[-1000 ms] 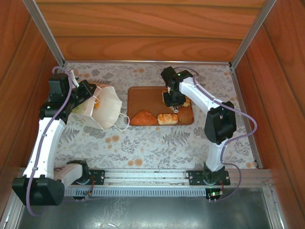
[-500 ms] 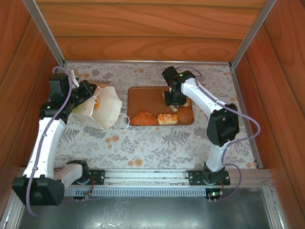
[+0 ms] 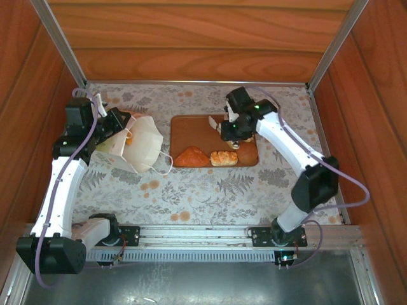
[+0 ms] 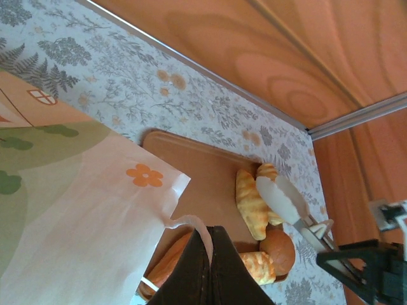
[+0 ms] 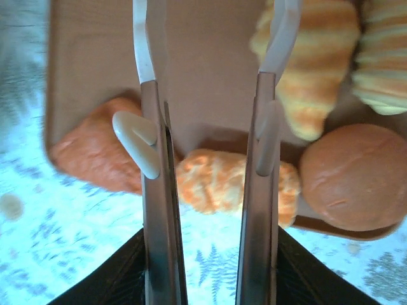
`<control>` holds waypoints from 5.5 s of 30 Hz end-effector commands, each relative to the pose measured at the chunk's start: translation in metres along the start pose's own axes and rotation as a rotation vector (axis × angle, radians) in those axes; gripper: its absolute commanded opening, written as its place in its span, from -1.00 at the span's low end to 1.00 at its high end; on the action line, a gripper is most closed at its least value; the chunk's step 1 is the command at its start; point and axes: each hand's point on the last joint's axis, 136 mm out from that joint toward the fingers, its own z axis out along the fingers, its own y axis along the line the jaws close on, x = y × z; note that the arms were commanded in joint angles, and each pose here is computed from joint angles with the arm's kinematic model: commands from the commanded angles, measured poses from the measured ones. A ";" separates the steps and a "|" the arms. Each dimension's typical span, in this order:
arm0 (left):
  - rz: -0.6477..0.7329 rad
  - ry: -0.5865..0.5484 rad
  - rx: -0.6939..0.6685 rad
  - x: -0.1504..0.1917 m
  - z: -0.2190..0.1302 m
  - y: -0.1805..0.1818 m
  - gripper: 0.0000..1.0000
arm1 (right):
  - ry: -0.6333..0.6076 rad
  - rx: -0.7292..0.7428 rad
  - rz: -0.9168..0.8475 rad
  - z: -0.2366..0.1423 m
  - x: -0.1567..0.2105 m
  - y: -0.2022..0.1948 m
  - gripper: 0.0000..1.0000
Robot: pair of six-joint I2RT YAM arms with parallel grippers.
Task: Take the fake bread out of the paper bag
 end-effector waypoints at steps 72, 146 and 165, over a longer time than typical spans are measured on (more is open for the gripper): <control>0.057 0.076 0.019 0.016 -0.003 -0.019 -1.00 | 0.105 -0.524 0.120 0.139 0.024 0.299 -0.18; 0.063 0.037 -0.059 0.016 -0.004 -0.001 -1.00 | -0.005 -0.454 -0.131 0.106 0.012 0.286 -0.08; 0.057 0.043 -0.059 0.017 -0.003 0.000 -1.00 | 0.109 -0.569 -0.034 0.134 0.018 0.307 -0.01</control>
